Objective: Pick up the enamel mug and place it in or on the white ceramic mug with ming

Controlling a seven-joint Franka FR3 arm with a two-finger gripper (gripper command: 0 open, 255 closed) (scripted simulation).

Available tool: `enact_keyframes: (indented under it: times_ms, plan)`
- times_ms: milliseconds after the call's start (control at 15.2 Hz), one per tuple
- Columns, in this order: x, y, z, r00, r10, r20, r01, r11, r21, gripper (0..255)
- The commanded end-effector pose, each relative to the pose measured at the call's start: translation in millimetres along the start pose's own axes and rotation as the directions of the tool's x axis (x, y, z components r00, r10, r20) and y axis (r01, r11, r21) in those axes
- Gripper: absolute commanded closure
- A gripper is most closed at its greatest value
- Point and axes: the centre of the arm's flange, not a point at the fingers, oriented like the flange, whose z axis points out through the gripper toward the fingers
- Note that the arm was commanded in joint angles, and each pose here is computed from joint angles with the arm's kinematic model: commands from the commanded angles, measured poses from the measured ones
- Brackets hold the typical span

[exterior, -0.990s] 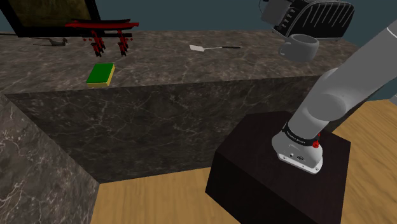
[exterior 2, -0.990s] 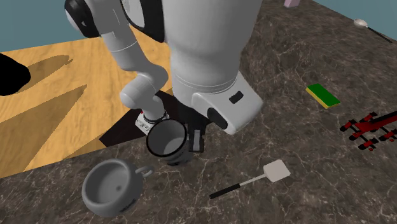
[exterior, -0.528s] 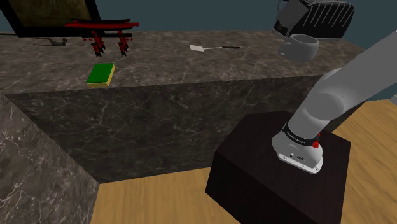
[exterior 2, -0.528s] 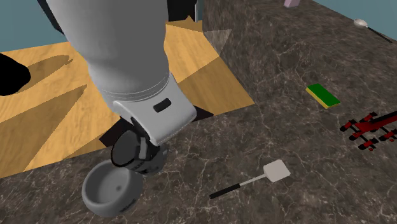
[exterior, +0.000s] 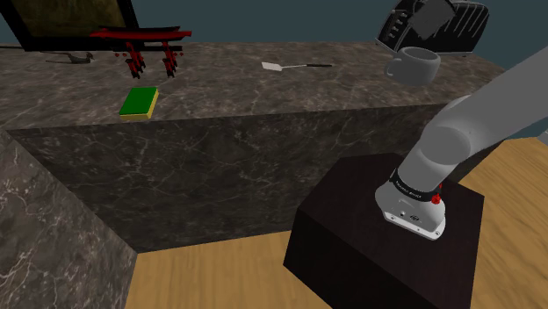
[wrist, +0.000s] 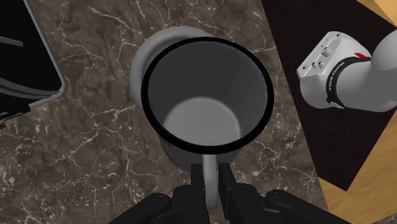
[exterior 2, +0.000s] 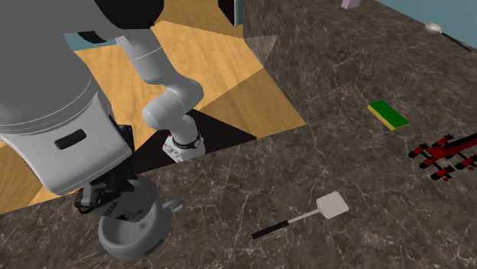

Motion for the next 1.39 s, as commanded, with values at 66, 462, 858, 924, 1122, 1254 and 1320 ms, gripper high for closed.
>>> enact_keyframes:
  times_ms: [66, 462, 858, 924, 1122, 1254, 1320]
  plan:
    - [-5, 1, 14, 1.000, -0.002, 0.000, 0.002, 1.000, 0.000, 255]
    - [-3, 2, 46, 1.000, -0.002, 0.000, 0.002, 1.000, 0.000, 255]
    - [0, 4, 77, 1.000, -0.002, 0.000, 0.002, 1.000, 0.000, 255]
    - [0, 4, 82, 1.000, -0.002, 0.000, 0.002, 1.000, 0.000, 255]
    - [1, 5, 100, 1.000, -0.002, 0.000, 0.002, 1.000, 0.000, 255]
    - [1, 5, 100, 1.000, -0.002, 0.000, 0.002, 1.000, 0.000, 255]
    - [1, 5, 100, 1.000, -0.002, 0.000, 0.002, 1.000, 0.000, 255]
